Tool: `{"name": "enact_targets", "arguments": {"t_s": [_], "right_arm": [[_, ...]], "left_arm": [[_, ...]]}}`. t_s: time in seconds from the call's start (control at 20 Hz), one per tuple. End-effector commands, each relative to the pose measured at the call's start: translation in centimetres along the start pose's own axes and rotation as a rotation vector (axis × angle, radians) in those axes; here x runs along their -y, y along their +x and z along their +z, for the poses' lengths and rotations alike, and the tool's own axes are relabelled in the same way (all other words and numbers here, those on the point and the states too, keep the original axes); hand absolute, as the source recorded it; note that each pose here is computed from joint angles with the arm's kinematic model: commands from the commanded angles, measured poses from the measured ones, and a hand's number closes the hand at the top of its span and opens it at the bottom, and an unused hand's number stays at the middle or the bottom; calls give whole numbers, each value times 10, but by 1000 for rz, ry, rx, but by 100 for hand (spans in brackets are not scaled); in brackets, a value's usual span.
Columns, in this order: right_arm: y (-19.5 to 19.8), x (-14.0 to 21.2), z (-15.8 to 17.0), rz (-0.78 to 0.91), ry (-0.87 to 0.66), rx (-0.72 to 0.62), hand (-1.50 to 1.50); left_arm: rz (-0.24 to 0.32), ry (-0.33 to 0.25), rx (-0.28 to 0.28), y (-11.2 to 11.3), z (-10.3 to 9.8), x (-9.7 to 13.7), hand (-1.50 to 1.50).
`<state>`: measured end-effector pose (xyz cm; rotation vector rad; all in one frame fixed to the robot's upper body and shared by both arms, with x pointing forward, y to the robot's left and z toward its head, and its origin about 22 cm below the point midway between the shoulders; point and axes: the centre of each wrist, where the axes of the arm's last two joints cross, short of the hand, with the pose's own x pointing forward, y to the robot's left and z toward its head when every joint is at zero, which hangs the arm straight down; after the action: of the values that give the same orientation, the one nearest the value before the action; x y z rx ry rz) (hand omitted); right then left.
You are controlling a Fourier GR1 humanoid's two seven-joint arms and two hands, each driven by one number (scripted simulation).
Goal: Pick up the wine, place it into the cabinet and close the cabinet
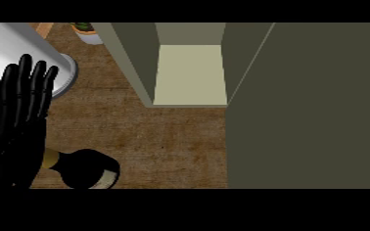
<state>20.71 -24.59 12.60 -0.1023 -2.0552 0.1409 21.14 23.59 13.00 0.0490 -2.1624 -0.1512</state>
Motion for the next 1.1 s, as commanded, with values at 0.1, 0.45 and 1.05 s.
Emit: {"name": "enact_targets", "arguments": {"t_s": [0.1,0.45,1.05], "right_arm": [[3,-9,12,-51,9,19,-150],[22,-10,36,-183,219,-89,-150],[74,-13,46,-204,230,-92,-150]], "left_arm": [[122,-88,-74,15,31,10,-150],[512,-154,-314,54,65,30,-150],[541,-143,-315,117,66,32,-150]]}}
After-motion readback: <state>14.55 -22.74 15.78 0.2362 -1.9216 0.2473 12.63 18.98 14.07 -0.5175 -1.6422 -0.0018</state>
